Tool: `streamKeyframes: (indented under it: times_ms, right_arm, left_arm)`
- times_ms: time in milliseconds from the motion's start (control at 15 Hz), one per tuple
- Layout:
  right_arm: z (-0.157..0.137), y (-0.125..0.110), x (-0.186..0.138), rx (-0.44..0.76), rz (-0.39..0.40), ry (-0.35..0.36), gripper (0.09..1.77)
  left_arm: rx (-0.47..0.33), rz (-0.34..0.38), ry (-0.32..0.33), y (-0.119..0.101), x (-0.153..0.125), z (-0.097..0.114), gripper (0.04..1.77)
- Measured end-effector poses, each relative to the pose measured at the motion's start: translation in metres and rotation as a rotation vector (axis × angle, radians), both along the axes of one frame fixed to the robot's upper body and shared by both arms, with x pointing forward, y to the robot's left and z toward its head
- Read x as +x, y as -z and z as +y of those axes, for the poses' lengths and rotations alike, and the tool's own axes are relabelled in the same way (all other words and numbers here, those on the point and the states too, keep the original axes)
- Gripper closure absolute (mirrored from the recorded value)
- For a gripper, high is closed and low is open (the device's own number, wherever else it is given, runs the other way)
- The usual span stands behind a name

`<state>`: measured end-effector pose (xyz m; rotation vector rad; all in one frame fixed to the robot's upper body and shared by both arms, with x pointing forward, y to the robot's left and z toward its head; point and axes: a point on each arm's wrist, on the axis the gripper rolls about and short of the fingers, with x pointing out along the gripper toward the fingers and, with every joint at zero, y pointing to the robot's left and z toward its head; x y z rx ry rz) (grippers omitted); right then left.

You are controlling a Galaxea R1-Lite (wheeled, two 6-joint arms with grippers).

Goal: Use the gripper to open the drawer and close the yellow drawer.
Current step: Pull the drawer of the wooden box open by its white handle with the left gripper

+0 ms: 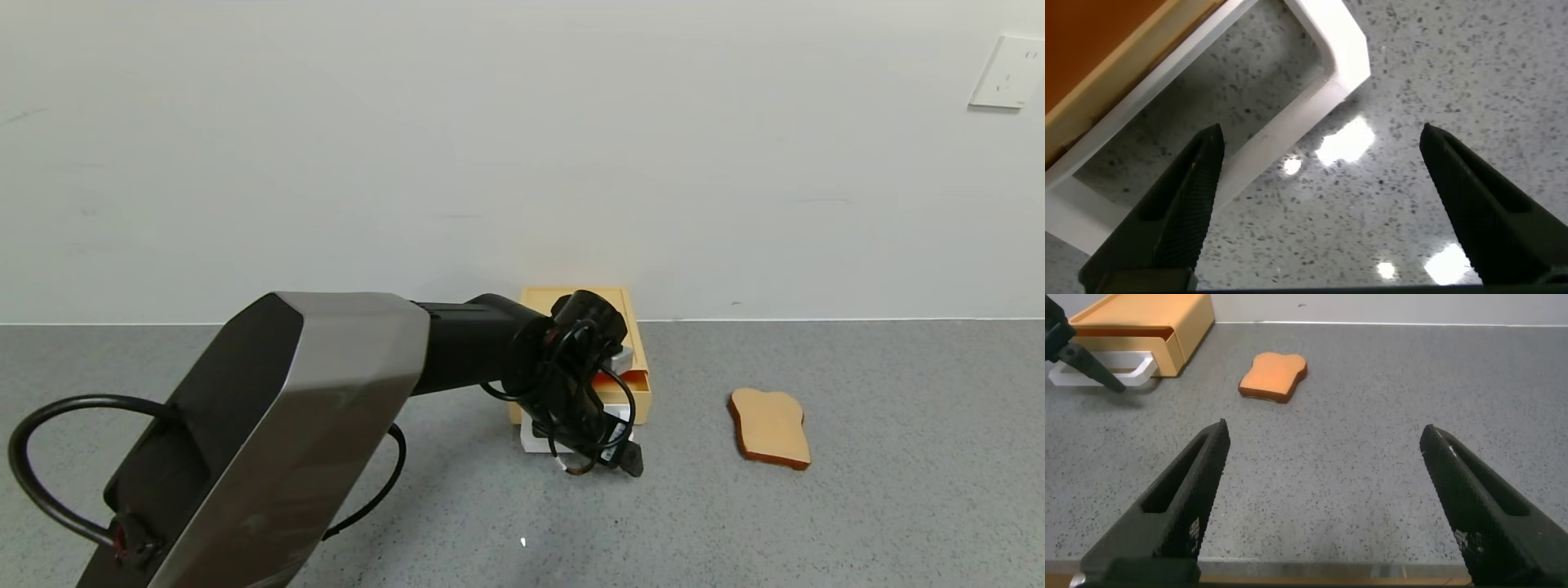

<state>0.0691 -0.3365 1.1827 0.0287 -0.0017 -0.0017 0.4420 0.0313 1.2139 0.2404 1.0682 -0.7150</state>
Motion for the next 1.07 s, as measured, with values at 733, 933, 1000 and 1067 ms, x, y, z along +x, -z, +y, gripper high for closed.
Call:
streamKeyframes:
  times_ms: [733,933,1000,1067]
  right_arm:
    - [0.000,0.000,0.000,0.000,0.000,0.000,0.15]
    - [0.000,0.000,0.000,0.000,0.000,0.000,0.15]
    - [0.000,0.000,0.000,0.000,0.000,0.000,0.15]
    - [0.000,0.000,0.000,0.000,0.000,0.000,0.15]
  left_arm:
    - [0.029,0.047,0.000,0.003,-0.025,-0.008,0.09]
    - [0.045,0.061,0.006,0.003,-0.035,-0.009,0.09]
    - [0.051,0.067,-0.004,0.004,-0.039,-0.010,0.09]
    - [0.058,0.073,-0.009,0.003,-0.044,-0.011,0.09]
